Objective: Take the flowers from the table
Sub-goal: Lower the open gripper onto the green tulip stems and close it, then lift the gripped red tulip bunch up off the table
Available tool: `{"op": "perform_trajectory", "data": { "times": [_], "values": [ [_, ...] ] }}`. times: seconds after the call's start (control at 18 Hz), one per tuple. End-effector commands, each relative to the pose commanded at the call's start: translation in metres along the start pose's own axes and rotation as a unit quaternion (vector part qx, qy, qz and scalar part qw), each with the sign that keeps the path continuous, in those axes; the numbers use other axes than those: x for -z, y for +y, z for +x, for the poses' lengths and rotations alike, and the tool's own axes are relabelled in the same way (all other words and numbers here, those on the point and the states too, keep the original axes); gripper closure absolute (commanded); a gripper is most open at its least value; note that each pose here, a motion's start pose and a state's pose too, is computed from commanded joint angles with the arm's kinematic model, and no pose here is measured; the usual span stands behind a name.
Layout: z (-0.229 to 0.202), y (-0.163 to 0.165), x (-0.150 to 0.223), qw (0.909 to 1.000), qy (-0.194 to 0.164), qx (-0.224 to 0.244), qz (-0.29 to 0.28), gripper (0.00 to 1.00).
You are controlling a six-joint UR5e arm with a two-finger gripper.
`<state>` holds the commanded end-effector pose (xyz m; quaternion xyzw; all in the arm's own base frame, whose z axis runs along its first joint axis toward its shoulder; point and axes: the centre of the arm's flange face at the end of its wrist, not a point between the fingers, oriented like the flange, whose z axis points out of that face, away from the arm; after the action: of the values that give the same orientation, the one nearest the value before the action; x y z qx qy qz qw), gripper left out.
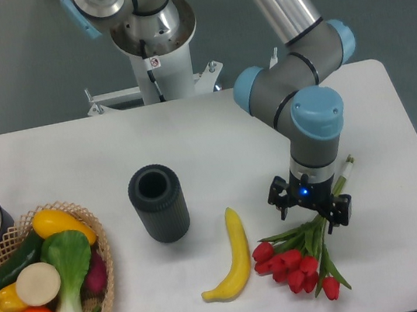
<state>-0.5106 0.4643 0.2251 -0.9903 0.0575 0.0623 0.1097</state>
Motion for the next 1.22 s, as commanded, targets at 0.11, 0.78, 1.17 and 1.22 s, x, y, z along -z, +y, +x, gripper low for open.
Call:
{"op": "perform_trajectory", "data": {
  "times": [0.11, 0.78, 1.17, 1.22],
  "values": [
    [-0.005, 0.002, -0.005, 1.0, 0.0, -0.005, 0.0, 0.0],
    [0.001, 0.013, -0.011, 0.9999, 0.012, -0.01, -0.003, 1.0],
    [-0.018, 0.022, 0.046, 0.9995, -0.025, 0.005, 0.017, 1.0],
    [-0.019, 0.022, 0.054, 0.9994, -0.029, 0.006, 0.019, 1.0]
  ]
}}
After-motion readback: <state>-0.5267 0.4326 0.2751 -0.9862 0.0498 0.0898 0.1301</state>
